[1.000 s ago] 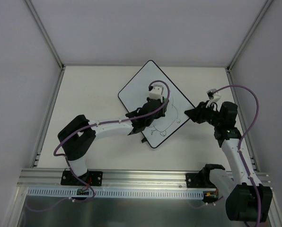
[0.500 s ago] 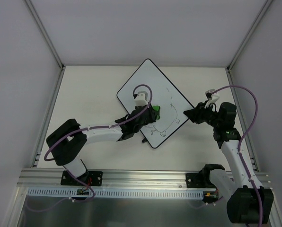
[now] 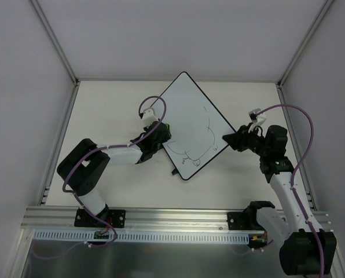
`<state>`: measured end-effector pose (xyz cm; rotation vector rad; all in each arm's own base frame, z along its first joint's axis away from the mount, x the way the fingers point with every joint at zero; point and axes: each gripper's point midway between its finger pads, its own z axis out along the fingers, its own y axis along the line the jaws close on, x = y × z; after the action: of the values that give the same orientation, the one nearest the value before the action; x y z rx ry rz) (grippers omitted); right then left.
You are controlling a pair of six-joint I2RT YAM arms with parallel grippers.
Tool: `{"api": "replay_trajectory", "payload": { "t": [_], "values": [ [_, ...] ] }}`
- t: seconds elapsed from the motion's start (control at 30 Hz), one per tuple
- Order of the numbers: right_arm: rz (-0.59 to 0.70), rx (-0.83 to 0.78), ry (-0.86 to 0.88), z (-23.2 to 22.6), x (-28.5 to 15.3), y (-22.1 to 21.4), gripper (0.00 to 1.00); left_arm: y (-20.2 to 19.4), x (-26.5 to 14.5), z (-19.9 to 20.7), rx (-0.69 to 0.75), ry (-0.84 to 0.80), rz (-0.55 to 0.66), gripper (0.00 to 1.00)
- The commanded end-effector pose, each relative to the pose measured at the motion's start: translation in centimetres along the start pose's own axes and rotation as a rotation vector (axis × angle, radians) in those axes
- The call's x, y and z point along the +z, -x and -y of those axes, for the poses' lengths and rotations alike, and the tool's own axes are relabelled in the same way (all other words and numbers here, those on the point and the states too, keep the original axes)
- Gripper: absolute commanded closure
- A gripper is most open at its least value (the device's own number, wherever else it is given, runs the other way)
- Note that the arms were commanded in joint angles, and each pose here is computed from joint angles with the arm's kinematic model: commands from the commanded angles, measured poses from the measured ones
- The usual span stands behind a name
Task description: Erase the whiteboard
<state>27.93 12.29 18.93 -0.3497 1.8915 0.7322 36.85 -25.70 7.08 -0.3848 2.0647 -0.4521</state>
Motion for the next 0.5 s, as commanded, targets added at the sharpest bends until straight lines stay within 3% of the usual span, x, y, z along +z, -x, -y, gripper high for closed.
{"api": "replay_trajectory", "payload": {
  "t": [0.0,0.13,0.47],
  "values": [
    [-0.091,-0.17,0.059,-0.5,0.2,-2.8,1.0,-8.4,-0.4,-5.2,0.133,0.118,-0.277,1.0],
    [-0.094,-0.172,0.057,-0.4,0.3,-2.9,1.0,-10.1,-2.2,-2.8,0.203,0.042,-0.3,1.0],
    [-0.092,-0.175,0.054,-0.4,0.2,-2.9,1.0,-15.8,-8.2,1.6,0.183,-0.073,-0.406,1.0]
  ]
}}
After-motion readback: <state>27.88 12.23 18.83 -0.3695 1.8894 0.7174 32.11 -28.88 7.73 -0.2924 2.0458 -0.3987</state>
